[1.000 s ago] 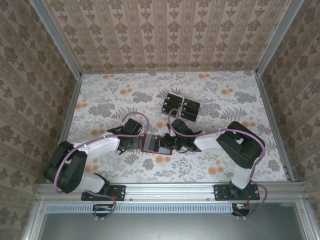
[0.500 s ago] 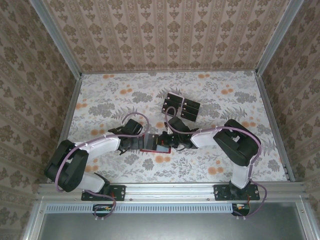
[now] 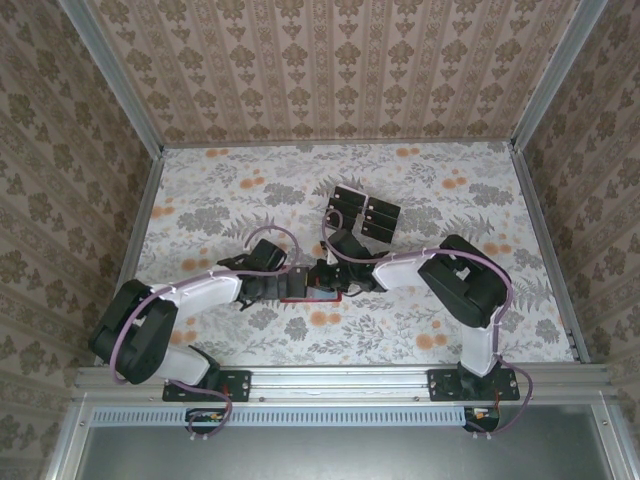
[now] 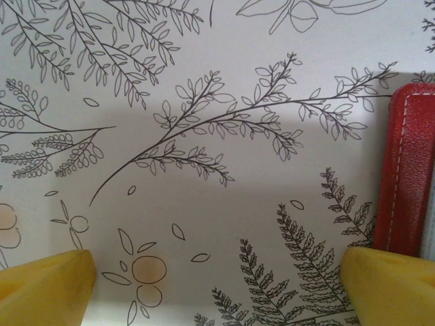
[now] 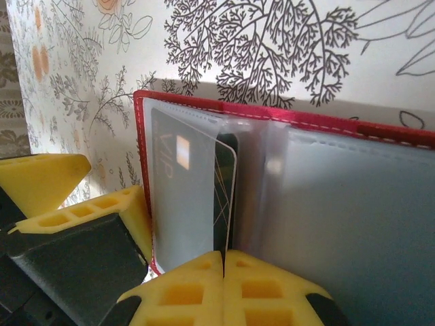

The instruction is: Put the credit cards into the card holder

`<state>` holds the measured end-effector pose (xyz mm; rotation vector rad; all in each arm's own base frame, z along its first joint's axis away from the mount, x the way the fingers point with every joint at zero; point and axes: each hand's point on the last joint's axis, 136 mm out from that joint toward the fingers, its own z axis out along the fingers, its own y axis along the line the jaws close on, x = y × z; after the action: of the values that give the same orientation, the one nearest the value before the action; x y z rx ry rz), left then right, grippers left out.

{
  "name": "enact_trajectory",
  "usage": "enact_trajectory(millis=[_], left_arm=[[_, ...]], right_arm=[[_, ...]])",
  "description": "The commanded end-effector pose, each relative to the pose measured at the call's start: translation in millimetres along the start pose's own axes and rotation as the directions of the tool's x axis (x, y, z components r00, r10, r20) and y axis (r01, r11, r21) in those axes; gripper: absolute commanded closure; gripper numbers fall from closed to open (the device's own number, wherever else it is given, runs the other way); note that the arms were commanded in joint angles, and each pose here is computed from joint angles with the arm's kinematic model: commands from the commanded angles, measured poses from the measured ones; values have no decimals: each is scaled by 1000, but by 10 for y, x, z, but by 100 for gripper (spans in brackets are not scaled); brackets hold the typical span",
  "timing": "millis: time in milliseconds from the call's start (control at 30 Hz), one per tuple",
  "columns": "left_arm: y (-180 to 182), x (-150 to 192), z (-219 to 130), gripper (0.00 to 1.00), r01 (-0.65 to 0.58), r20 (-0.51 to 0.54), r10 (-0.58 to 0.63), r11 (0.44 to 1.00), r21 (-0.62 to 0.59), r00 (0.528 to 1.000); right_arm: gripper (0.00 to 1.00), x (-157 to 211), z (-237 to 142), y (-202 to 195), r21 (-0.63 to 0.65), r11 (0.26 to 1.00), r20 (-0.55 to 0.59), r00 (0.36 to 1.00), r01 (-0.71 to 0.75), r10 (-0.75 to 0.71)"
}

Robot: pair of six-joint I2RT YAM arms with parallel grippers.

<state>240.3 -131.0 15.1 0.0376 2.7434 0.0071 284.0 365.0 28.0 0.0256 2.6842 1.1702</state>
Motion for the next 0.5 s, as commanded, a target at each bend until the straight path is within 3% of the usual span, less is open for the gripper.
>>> enact_trajectory(millis=[0,167,467], left_arm=[[18,175,44,0,-8,-56,8,1000,-6,998],[9,52,-91,0,14,-17,-14,1000,13,1000],[187,-212,-245,0,94,42,-94,996,8,995]], right_arm=[[90,49,11,11,22,999,-40,999,35,-34],[67,-37,-186,62,36,997,-11,998,69,-69],[60,-145,-446,157,73,990,28,992,122,-124]])
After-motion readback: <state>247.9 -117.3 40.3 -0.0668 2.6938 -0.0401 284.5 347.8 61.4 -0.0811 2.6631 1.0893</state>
